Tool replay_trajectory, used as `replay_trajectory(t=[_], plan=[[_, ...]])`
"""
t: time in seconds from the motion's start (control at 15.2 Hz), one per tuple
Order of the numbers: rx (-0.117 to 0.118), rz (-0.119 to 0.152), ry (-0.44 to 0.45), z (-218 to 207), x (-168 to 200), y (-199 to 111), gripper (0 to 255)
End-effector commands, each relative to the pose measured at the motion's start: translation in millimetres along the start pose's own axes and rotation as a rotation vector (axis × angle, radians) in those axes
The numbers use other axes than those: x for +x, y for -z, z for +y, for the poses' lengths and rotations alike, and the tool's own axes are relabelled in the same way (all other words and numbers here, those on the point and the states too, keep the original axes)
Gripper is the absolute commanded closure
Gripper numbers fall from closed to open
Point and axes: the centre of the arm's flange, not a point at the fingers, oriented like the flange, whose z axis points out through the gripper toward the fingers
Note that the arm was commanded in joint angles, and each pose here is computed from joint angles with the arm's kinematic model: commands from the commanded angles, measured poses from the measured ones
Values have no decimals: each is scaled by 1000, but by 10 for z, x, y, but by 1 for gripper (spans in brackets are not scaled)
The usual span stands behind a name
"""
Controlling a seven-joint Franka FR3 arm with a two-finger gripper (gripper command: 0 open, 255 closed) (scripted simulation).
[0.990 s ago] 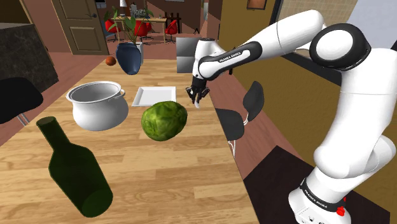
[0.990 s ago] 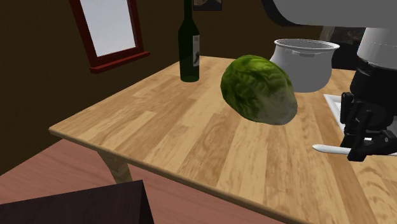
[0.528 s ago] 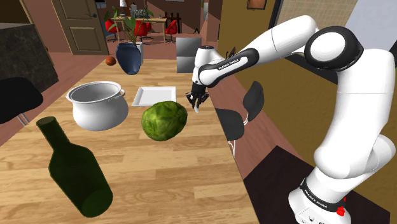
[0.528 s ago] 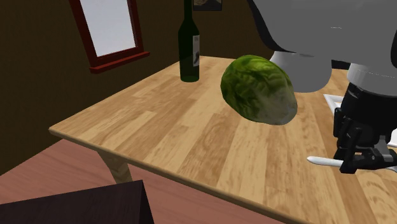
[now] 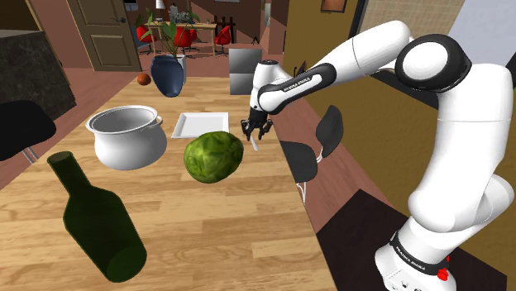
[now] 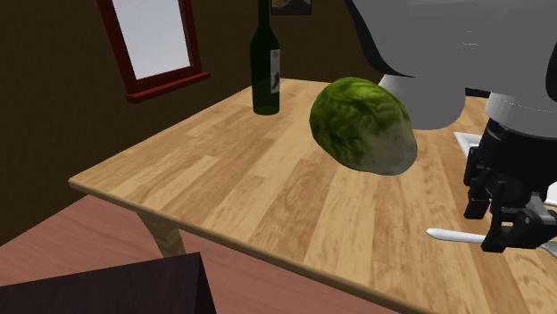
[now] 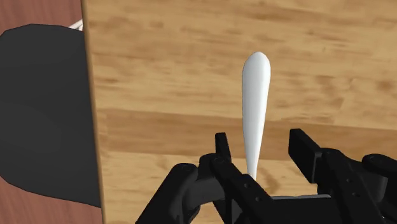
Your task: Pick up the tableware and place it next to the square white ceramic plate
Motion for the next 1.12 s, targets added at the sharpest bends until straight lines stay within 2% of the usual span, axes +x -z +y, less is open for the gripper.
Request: replay_trajectory(t=[0.0,0.26,0.53,1.06], plan=[[0,0,0,0,0,0,0],[0,0,0,0,0,0,0],[0,0,0,0,0,500,0],[0,0,0,0,0,500,0]])
